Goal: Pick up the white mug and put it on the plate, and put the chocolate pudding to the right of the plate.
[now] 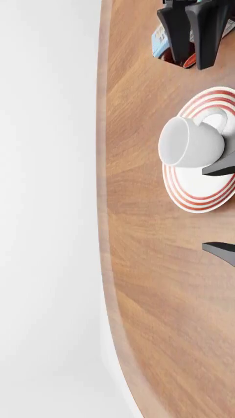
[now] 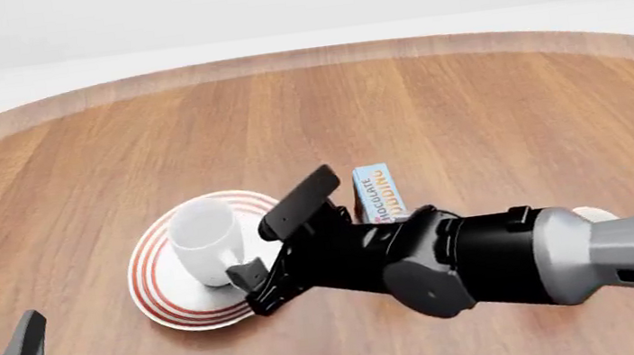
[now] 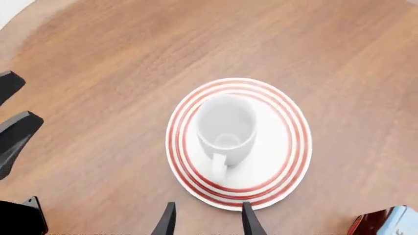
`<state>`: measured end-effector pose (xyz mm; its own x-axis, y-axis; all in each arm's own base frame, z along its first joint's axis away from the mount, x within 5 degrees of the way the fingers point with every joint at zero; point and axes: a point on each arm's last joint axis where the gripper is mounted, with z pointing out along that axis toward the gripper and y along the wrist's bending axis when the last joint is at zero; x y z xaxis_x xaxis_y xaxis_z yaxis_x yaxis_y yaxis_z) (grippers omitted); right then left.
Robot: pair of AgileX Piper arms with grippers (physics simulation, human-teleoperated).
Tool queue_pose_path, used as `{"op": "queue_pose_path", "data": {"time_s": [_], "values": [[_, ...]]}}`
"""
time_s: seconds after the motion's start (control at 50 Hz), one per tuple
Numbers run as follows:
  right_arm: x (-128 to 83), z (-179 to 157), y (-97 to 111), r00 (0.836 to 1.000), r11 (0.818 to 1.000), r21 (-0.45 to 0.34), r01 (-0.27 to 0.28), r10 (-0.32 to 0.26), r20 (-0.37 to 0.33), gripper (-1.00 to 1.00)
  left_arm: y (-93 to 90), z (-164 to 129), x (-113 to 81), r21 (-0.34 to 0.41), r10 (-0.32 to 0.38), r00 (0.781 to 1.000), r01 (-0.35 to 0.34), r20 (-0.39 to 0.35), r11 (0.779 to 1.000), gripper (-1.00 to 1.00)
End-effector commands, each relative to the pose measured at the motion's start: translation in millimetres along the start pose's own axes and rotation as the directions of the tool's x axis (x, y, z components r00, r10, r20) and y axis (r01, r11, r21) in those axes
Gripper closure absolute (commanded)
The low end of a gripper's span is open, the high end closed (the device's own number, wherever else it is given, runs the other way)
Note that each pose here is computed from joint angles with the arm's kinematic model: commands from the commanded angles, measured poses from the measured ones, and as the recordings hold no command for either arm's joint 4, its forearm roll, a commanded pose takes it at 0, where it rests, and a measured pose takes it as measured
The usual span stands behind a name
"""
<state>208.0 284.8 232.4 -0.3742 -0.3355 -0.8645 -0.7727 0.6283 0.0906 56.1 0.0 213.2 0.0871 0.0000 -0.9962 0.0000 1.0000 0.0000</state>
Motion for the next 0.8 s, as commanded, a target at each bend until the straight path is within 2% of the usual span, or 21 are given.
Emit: {"op": "queue_pose_path", "data": {"time_s": [0.02,0.8], "values": [[1.2,-18.6,1.3,0.999,1.0,-0.007,0.002,-0.002,0.035,-1.0,0.0,0.0,0.0,0.0,0.0,1.0,0.0,0.0,1.0,-1.0],[2.2,-84.1,-20.8,0.992,0.998,0.055,-0.004,-0.002,0.122,-1.0,0.0,0.0,0.0,0.0,0.0,1.0,0.0,0.0,1.0,-1.0]]}}
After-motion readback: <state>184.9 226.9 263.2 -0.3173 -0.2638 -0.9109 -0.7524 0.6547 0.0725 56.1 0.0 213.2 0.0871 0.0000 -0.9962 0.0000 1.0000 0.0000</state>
